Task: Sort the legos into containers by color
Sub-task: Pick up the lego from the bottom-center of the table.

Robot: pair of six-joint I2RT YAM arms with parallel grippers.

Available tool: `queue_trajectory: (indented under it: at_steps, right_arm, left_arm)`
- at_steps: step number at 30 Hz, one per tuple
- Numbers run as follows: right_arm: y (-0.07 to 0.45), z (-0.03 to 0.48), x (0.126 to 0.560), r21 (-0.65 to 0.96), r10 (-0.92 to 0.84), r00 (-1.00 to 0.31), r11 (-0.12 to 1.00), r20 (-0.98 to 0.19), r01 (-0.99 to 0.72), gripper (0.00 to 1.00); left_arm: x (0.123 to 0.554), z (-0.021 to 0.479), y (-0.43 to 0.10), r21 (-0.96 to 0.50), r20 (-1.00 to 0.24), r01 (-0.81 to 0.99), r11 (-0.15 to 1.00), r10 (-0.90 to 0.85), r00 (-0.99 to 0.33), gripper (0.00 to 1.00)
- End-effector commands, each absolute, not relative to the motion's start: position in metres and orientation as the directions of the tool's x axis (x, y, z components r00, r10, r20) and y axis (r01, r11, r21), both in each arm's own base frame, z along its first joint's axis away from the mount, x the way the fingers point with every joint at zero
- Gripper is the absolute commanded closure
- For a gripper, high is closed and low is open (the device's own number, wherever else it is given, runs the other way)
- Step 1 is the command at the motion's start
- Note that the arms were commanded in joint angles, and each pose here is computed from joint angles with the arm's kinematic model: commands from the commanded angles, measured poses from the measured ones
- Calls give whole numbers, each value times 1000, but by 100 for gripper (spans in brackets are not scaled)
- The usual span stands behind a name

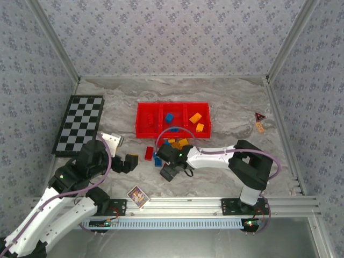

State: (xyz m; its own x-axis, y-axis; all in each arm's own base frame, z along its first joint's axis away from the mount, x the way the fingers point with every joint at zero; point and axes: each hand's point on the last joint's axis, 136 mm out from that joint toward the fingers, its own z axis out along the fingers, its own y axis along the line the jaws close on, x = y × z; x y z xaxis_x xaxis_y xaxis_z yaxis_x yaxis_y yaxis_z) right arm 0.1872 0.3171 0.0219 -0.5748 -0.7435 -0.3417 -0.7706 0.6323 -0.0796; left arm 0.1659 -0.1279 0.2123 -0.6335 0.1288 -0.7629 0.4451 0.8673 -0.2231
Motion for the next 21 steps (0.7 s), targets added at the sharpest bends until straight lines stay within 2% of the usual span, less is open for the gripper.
queue_trajectory:
  at_steps: [1, 5, 10, 14, 21]
  right_arm:
    - [319, 12, 198, -118, -758, -567, 626, -321, -771, 13]
    - [313, 8, 201, -133, -756, -580, 636, -303, -760, 21]
    - [308, 10, 206, -131, -736, -601, 660, -311, -740, 44]
    - [304, 16, 208, -140, -723, -608, 674, -329, -725, 58]
    - [297, 36, 213, -170, -698, -613, 700, -371, -694, 73]
  left_arm:
    - [168, 213, -127, -220, -768, 441, 870, 125, -628, 0]
    - [168, 213, -128, -220, -767, 443, 869, 126, -629, 0]
    - [168, 213, -128, -222, -767, 444, 868, 126, -629, 0]
    - [168, 213, -129, -223, -769, 447, 866, 126, -627, 0]
    - [167, 213, -128, -225, -769, 447, 866, 125, -627, 0]
